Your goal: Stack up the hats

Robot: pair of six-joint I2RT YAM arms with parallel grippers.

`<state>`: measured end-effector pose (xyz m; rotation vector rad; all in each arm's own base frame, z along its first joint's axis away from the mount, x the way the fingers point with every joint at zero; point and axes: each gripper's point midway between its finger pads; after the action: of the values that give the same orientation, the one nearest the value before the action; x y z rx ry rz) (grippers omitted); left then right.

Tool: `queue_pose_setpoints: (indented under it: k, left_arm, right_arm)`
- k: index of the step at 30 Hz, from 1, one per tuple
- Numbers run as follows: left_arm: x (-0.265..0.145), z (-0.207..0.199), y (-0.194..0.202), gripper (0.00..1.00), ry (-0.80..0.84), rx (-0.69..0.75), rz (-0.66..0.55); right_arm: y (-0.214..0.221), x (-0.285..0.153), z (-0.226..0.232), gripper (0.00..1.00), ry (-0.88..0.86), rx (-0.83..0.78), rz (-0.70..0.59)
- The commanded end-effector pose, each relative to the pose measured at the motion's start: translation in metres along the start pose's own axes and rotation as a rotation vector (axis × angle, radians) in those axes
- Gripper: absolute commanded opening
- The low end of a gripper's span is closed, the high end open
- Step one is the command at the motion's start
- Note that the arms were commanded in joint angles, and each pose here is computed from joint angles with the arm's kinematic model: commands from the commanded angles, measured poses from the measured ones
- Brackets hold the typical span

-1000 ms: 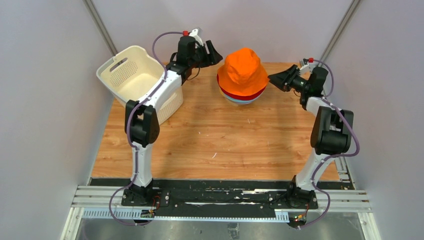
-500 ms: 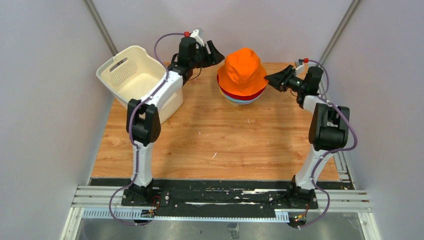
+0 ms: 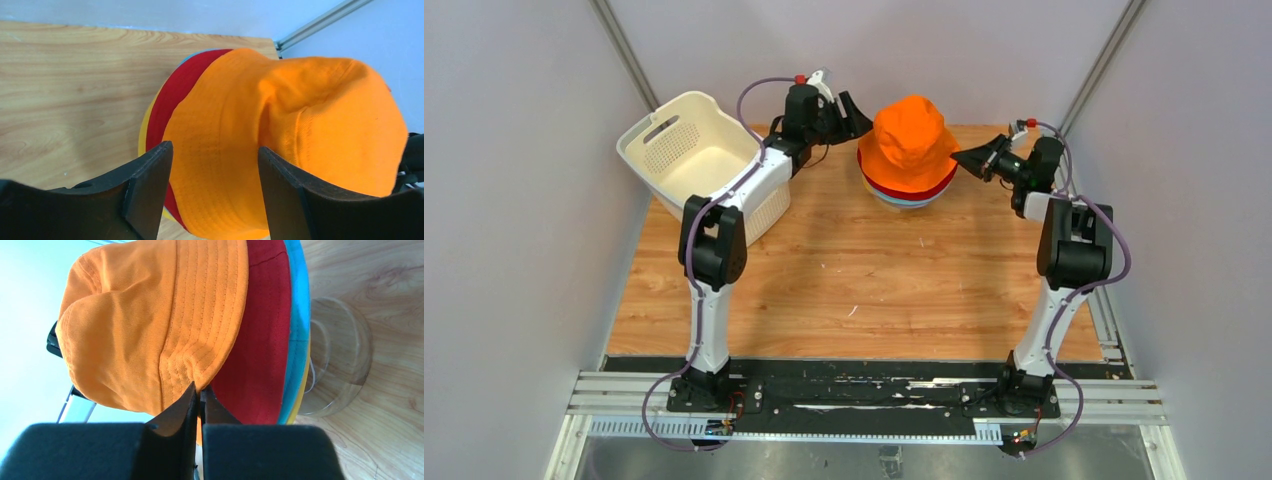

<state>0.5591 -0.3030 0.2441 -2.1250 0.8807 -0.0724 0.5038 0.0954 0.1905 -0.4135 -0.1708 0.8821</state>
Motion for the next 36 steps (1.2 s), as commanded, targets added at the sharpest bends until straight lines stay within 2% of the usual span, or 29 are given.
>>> queue_pose_setpoints:
  k: [1, 16, 28, 36]
  left_arm:
    - [0.005, 0.008, 0.01, 0.67, 0.014, -0.015, 0.01]
    - [0.004, 0.017, 0.02, 0.67, -0.007, -0.024, 0.022]
    - [-0.001, 0.019, 0.015, 0.67, -0.029, -0.009, 0.011]
    - [-0.002, 0.033, 0.033, 0.67, -0.064, -0.02, 0.053]
  right_arm:
    - [-0.009, 0.01, 0.004, 0.01, -0.035, -0.049, -0.013]
    - [-0.008, 0.019, -0.035, 0.01, 0.019, -0.018, 0.003]
    - [-0.006, 0.018, -0.039, 0.01, 0.025, -0.01, 0.008]
    - [-0.007, 0.018, -0.038, 0.02, 0.031, -0.014, 0.007]
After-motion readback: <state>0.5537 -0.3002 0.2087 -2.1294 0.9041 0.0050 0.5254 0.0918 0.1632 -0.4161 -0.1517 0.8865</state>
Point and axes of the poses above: each gripper's point midway between its finger pads, its own x axis out along the fingers, its own z axis along the line the jaws close on, y = z × x, and after that the axes turned 4 degrees about -x, right-handed
